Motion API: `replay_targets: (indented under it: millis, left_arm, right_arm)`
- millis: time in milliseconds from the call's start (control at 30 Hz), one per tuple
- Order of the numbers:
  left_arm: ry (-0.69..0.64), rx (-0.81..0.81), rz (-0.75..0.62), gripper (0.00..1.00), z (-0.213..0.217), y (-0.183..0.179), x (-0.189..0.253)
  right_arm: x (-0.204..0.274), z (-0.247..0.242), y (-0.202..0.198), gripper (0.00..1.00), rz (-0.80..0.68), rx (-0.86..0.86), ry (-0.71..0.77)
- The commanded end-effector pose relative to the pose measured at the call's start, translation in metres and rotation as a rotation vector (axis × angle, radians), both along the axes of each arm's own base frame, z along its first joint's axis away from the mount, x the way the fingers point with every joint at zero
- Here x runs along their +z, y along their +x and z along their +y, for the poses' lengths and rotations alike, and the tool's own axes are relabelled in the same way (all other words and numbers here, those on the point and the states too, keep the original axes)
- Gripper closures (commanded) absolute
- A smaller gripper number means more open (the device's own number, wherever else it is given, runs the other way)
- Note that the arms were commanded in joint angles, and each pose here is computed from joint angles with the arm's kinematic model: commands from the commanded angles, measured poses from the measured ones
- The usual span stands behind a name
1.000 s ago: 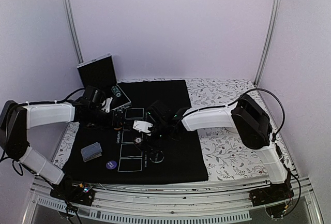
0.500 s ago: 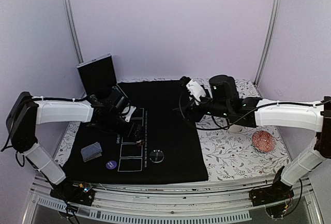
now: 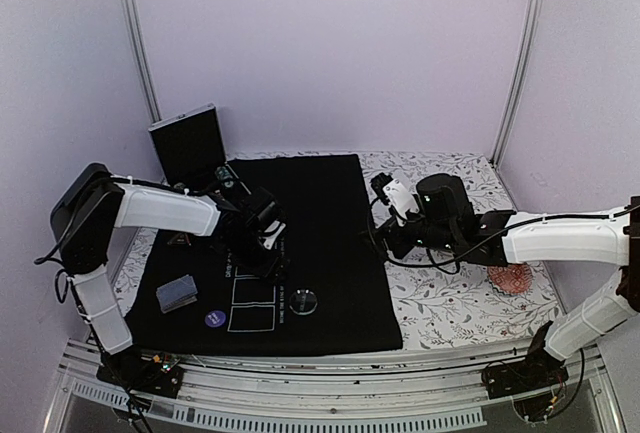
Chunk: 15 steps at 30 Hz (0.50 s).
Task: Distribute texas hold em gaming equipment
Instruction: Move the poker chips pile to the big blind area.
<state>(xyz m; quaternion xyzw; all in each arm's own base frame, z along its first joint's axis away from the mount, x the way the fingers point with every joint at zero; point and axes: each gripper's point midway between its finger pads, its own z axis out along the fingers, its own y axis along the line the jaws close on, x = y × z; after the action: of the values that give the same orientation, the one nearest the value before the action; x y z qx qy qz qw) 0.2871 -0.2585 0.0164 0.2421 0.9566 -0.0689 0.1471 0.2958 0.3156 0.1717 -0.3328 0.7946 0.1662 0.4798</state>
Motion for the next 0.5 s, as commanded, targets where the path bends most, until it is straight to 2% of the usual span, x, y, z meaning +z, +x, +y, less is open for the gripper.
replay_targets:
  millis: [0,467]
  left_arm:
    - [0.069,-0.044,0.015,0.21,-0.003,-0.011,-0.007]
    - [0.157,-0.103,0.031,0.44,-0.007,-0.021,-0.021]
  right_arm:
    - [0.001,0.001,-0.004,0.01,0.012,0.001,0.028]
    - [-0.002,-0.002,-0.005,0.01,0.012,-0.004,0.018]
